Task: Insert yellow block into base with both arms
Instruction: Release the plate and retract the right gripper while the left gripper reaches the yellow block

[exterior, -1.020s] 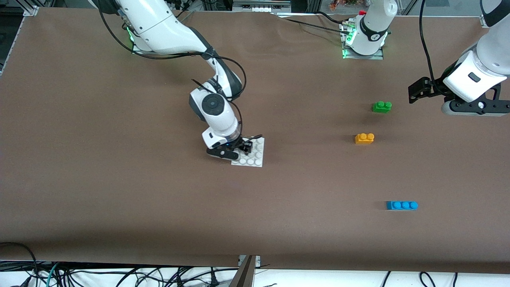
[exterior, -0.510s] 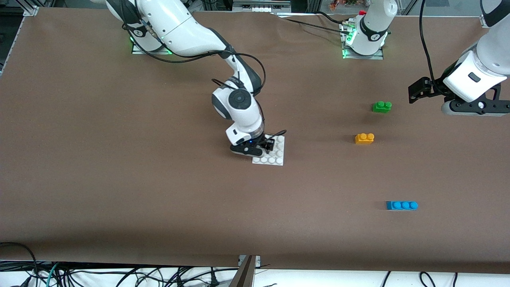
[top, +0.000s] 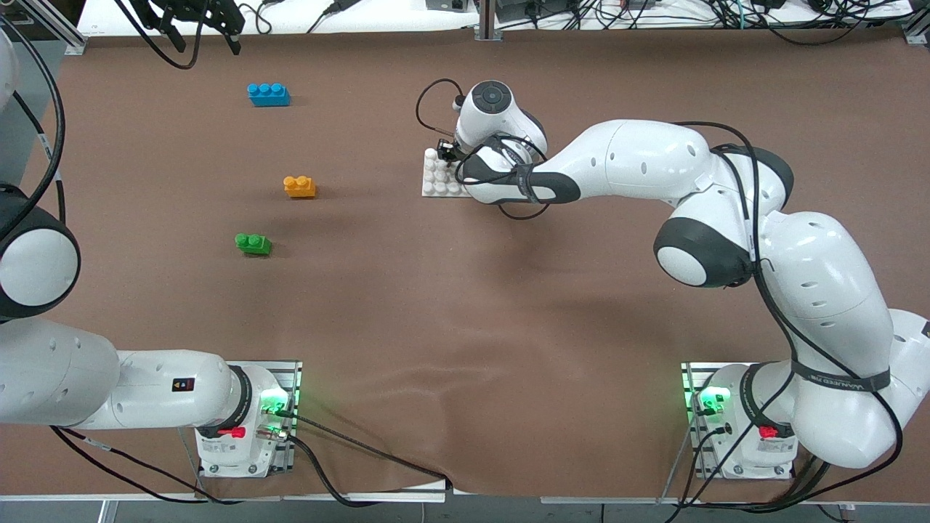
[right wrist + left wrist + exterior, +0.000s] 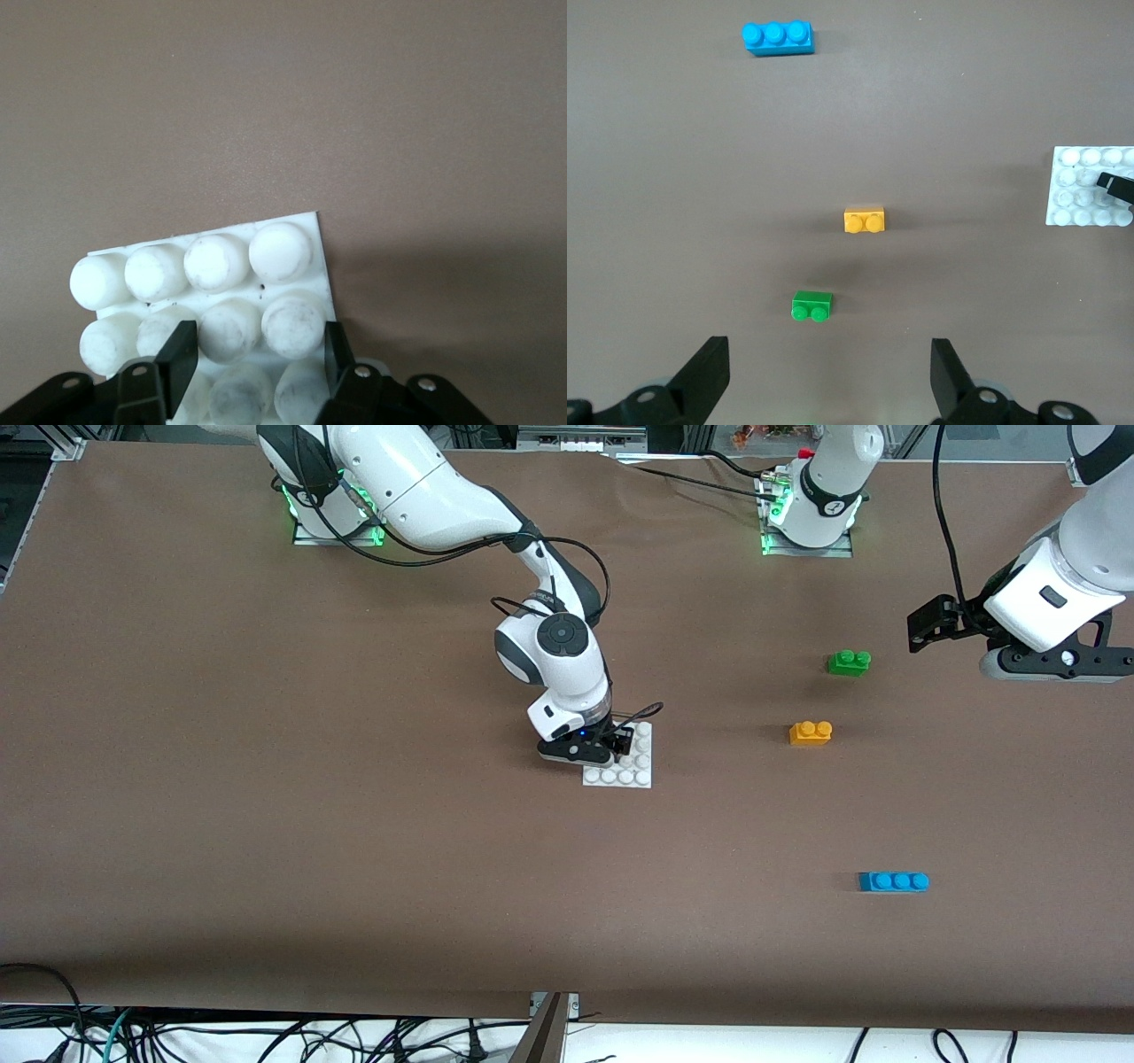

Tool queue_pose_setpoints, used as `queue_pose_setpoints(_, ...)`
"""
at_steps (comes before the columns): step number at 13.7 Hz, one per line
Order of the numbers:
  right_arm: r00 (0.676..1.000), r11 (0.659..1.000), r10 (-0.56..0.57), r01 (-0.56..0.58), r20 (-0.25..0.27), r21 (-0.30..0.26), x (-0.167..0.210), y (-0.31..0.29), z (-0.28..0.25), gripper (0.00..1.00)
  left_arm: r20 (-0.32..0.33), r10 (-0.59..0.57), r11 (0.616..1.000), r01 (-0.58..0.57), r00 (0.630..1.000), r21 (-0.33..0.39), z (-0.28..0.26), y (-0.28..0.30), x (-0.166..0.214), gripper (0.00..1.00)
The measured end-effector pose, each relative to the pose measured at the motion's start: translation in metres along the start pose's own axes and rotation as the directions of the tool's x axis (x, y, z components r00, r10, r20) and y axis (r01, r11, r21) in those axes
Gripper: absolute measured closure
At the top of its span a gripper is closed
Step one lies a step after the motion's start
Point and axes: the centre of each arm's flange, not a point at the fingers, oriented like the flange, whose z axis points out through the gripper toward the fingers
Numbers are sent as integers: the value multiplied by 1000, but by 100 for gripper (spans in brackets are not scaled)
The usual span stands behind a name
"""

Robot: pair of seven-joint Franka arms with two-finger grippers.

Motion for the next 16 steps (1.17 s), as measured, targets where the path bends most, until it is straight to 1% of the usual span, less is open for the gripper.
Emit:
queue_pose_setpoints(1,1000,1000,3,-3,4,-9,1,-1,0,34,1,0,1000,0,1000,0,0,0,0,0)
queue_pose_setpoints(2,1000,999,9,-8,15,-32,3,-3,-2,28,2,0,1000,0,1000,0,0,0,0,0)
queue_pose_setpoints(3,1000,998,14,-13,24,-54,7,-5,-6,20,2,0,1000,0,1000,0,0,0,0,0)
queue_pose_setpoints(4,999,998,23,-21,26,-63,15,-9,-18,10,2,0,1000,0,1000,0,0,0,0,0)
queue_pose_setpoints(5,999,997,36,-34,24,-63,27,-14,-34,2,2,0,1000,0,1000,0,1,0,0,0)
queue_pose_setpoints(7,998,998,63,-62,11,-33,62,-19,-86,1,-2,-7,1000,7,1000,-3,5,-3,5,0)
queue_pose_setpoints(8,998,998,56,-55,17,-32,83,-13,-119,1,-1,-16,1000,16,1000,-5,9,-8,10,0)
queue_pose_setpoints(10,999,998,21,-19,36,-55,134,20,-194,1,19,-29,1000,30,999,-10,28,-17,24,0)
queue_pose_setpoints(12,997,994,-52,58,63,-91,183,77,-273,1,61,-34,999,35,998,-14,55,-21,38,0)
queue_pose_setpoints(13,991,989,-97,106,89,-101,202,112,-313,1,88,-39,999,40,995,-16,70,-25,45,0)
queue_pose_setpoints(15,974,974,-178,194,139,-114,221,188,-388,1,131,-54,998,58,990,-23,103,-37,60,0)
queue_pose_setpoints(16,963,965,-212,233,165,-119,223,226,-424,1,137,-57,998,62,989,-27,120,-40,68,0)
